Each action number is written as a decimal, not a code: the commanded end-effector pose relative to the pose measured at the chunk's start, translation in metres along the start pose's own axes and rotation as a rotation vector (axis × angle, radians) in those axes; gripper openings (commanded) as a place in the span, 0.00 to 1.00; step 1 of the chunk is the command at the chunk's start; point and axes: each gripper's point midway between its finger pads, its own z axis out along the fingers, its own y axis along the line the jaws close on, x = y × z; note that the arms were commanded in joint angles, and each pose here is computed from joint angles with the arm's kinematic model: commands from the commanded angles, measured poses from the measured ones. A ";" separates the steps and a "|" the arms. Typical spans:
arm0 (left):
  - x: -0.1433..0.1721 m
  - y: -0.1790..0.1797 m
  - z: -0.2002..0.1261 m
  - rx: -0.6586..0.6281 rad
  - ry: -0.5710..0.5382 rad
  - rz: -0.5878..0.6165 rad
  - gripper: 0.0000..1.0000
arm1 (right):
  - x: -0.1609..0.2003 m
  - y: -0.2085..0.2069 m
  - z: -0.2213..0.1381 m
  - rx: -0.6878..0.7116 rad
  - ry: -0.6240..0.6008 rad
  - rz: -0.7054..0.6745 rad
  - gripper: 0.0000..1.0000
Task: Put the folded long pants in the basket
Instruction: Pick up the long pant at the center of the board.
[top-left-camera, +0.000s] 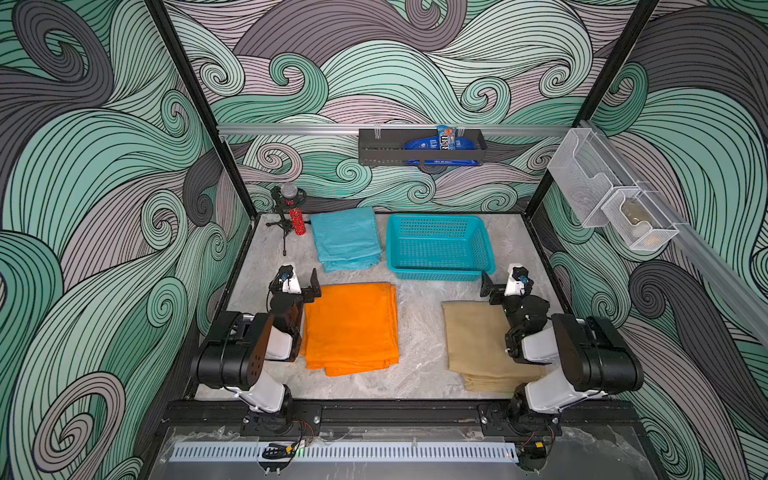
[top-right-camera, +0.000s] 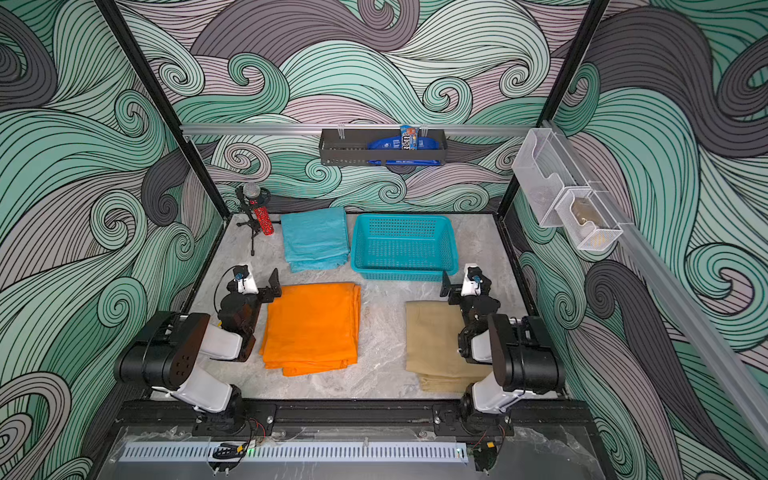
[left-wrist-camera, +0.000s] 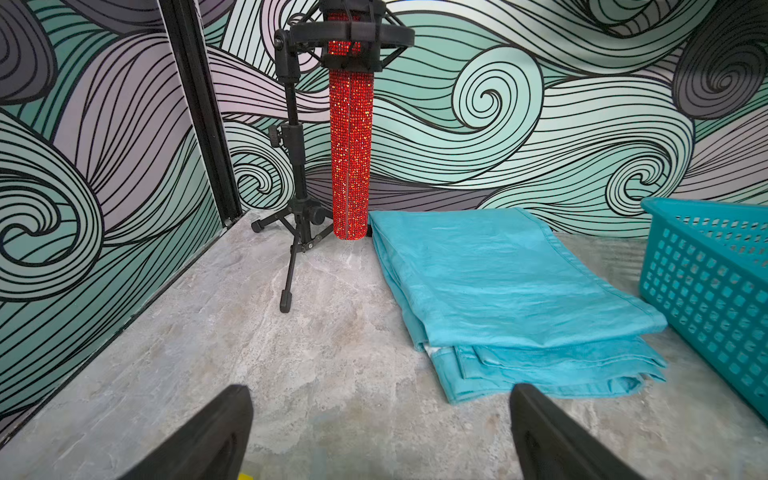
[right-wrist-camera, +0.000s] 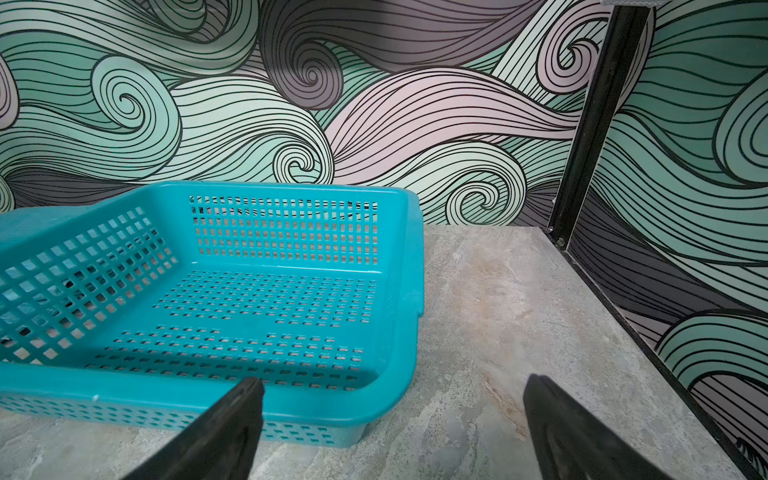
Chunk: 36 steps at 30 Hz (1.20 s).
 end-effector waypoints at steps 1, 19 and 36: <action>-0.004 -0.001 0.001 0.007 -0.017 0.004 0.99 | -0.009 0.003 0.002 -0.010 -0.027 -0.015 1.00; -0.004 0.000 0.001 0.007 -0.014 -0.001 0.99 | -0.008 0.002 0.003 -0.013 -0.023 -0.011 1.00; -0.053 0.002 0.026 -0.086 0.250 -0.145 0.99 | -0.092 -0.001 -0.016 0.042 0.017 0.519 1.00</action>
